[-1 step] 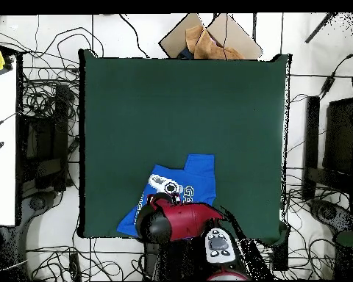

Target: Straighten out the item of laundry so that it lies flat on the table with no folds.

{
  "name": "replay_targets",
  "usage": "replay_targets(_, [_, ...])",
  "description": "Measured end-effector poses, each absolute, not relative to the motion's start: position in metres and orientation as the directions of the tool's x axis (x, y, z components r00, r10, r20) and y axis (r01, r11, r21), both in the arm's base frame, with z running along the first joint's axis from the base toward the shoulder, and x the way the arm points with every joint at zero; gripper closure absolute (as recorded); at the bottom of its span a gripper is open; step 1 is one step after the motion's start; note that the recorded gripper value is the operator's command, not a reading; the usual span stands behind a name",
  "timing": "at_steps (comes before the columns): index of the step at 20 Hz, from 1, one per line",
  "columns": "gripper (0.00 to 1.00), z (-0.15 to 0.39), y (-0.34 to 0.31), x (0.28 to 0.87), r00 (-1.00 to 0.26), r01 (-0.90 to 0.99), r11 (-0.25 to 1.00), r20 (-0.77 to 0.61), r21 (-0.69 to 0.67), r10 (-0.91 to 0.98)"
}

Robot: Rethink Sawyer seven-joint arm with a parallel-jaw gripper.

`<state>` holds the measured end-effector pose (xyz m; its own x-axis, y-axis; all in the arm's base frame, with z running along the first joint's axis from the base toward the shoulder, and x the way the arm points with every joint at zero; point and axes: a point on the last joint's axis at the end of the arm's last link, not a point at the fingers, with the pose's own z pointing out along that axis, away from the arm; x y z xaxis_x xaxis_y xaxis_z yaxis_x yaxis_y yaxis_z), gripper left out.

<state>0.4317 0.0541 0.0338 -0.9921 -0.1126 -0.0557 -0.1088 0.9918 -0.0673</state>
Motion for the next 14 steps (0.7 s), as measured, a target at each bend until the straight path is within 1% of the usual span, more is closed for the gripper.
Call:
replay_targets(8, [0.00,0.043,0.054,0.435,-0.991,-0.108,0.992,-0.075,-0.070,-0.113])
replay_targets(14, [0.00,0.074,0.053,0.443,-0.986,-0.104,0.991,-0.121,-0.087,-0.114])
